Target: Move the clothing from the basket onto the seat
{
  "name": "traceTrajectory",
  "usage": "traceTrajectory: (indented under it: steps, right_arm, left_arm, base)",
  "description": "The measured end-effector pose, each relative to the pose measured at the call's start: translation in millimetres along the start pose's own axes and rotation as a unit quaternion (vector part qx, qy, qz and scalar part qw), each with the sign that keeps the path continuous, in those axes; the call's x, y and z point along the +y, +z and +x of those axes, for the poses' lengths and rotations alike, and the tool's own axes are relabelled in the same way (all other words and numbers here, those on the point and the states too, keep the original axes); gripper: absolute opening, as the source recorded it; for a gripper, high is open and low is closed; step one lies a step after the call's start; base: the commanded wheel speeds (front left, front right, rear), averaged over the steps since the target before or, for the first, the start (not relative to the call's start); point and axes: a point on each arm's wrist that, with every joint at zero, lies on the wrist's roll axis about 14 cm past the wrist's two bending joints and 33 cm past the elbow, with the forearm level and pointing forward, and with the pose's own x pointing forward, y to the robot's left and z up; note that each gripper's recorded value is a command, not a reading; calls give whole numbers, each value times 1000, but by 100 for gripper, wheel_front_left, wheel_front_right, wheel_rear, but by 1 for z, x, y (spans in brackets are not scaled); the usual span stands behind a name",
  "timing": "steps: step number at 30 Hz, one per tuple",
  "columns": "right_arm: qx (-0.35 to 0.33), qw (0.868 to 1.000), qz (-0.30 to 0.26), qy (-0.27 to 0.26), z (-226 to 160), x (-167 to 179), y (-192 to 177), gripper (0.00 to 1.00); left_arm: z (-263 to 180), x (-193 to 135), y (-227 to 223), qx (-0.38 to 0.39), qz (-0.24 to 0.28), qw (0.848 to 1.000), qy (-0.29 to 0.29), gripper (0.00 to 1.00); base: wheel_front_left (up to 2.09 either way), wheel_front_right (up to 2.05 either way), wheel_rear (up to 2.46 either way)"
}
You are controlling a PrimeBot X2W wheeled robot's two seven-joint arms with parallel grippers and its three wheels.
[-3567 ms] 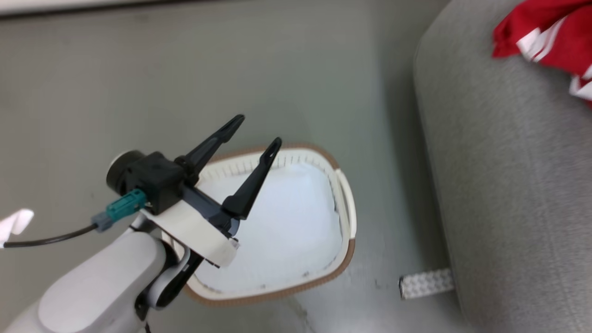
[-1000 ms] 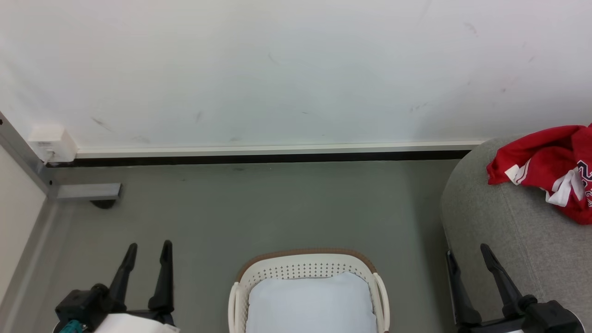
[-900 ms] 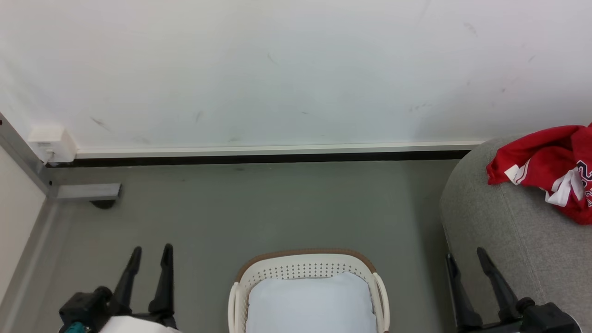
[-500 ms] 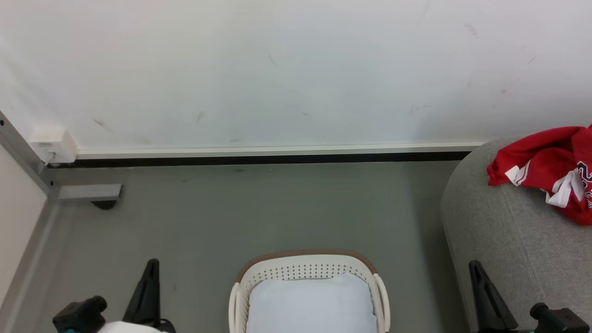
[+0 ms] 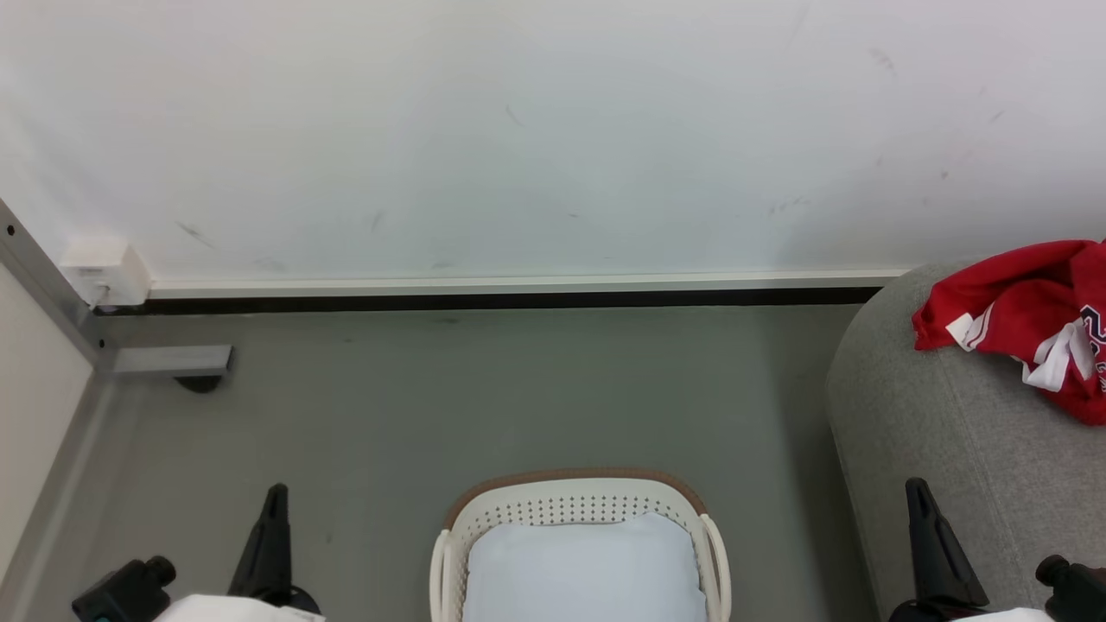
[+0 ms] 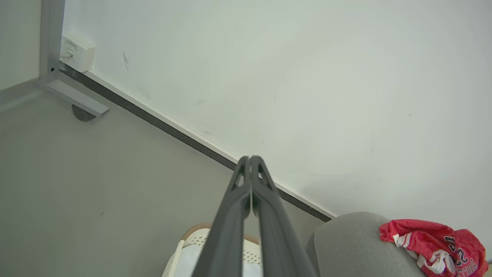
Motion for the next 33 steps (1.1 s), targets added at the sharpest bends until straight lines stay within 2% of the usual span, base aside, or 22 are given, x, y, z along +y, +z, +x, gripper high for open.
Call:
traceTrajectory:
  steps: [16,33]
  right_arm:
    - [-5,994,107,-16,5,-9,8,0]
    - [-10,978,208,-26,9,-14,14,0]
  left_arm:
    - [0,5,5,1,-109,994,18,0]
    - [2,5,10,0,-207,978,21,0]
  base:
    - [0,0,0]
    - [0,0,0]
